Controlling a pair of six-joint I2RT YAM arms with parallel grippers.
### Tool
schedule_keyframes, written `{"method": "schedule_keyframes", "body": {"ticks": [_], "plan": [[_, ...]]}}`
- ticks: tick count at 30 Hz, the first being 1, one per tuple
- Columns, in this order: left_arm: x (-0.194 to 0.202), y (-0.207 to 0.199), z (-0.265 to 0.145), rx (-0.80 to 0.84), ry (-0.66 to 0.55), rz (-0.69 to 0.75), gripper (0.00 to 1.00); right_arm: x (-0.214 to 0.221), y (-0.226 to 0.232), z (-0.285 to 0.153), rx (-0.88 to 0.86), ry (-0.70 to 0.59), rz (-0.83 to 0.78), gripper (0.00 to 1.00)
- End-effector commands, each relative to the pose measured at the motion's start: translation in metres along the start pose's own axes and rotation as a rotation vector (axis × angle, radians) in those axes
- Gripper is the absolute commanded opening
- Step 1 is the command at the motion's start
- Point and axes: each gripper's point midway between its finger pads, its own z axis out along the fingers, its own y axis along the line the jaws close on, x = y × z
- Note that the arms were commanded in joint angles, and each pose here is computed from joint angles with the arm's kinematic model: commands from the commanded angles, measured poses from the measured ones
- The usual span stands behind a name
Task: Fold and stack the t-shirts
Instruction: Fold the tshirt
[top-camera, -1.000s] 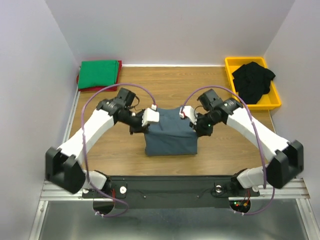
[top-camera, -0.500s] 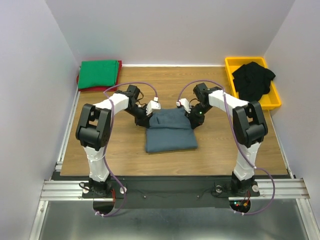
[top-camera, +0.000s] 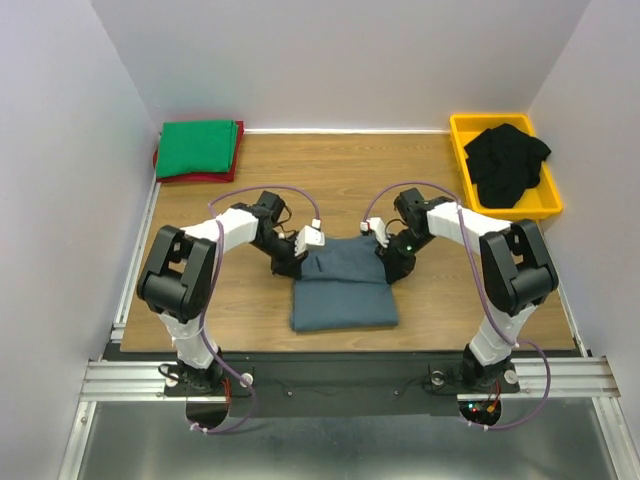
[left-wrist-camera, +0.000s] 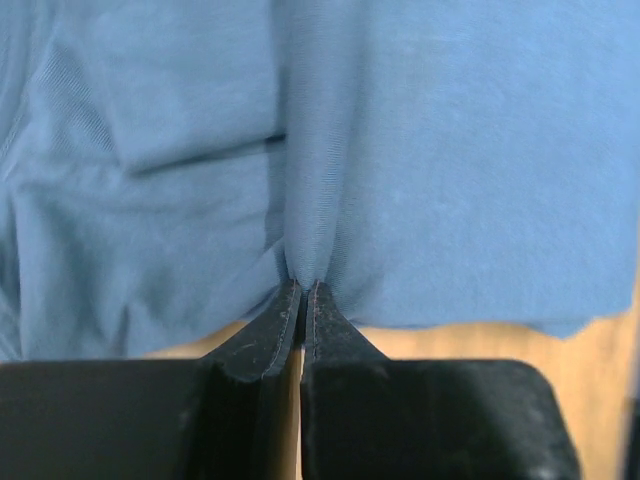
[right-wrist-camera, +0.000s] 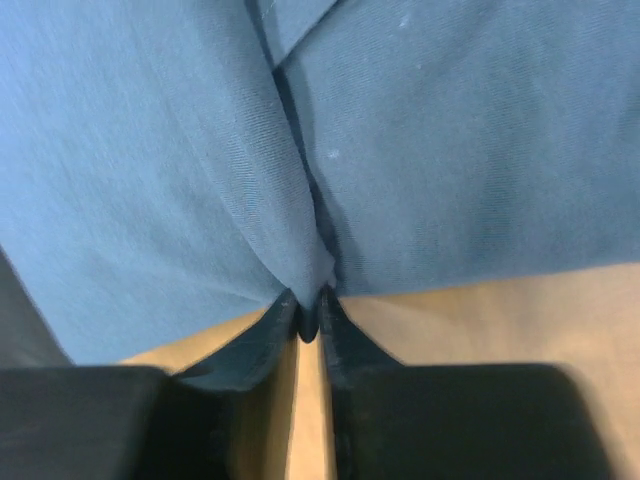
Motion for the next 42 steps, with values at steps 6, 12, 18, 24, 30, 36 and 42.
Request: {"method": "schedule_keyframes", "body": {"ticks": [6,12,18,24,30,36,42], "plan": [[-0.051,-0.022,-0.063,-0.161,-0.088,0.145,0.41,-0.056,0.004,-0.078,0.176,-0.19,0.008,0.63],[-0.112,-0.019,-0.078,-0.246,-0.192,0.3,0.53,-0.113,-0.021,-0.082,0.116,-0.282,0.047,0.59],[-0.134,-0.018,-0.032,-0.189,-0.177,0.296,0.53,-0.16,-0.045,-0.055,-0.038,-0.36,0.146,0.5],[-0.128,-0.019,0.008,-0.122,-0.143,0.27,0.53,-0.17,-0.064,-0.019,-0.05,-0.355,0.198,0.53],[-0.118,-0.022,0.039,-0.074,-0.113,0.245,0.51,-0.161,-0.081,0.013,-0.063,-0.336,0.256,0.53],[-0.107,-0.02,0.059,-0.062,-0.081,0.24,0.48,-0.156,-0.08,0.032,-0.115,-0.323,0.28,0.53],[-0.104,-0.017,0.066,-0.056,-0.057,0.233,0.33,-0.14,-0.069,0.059,-0.199,-0.286,0.328,0.47]]}}
